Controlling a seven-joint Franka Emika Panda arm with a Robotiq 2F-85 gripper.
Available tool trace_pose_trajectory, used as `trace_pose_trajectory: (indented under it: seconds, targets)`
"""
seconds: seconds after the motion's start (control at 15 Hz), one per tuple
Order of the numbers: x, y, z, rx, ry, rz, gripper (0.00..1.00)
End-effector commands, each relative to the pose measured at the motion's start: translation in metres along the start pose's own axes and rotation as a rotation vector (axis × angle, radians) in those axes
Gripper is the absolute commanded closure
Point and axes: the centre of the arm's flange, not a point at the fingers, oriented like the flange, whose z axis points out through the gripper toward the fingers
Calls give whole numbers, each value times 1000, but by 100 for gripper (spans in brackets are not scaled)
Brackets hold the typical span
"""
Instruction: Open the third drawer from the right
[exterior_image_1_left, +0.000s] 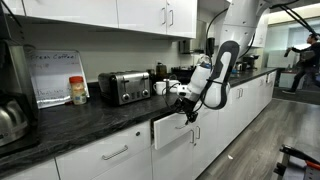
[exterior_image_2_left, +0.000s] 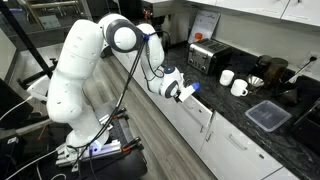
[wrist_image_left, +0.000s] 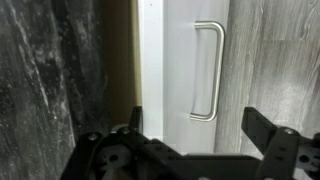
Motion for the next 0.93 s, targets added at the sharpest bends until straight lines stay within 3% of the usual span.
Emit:
trace_pose_trajectory:
  seconds: [0.0, 0.87]
  targets:
    - [3, -18, 8, 44, 37, -11, 0]
    - [9, -44, -37, 208, 35, 18, 0]
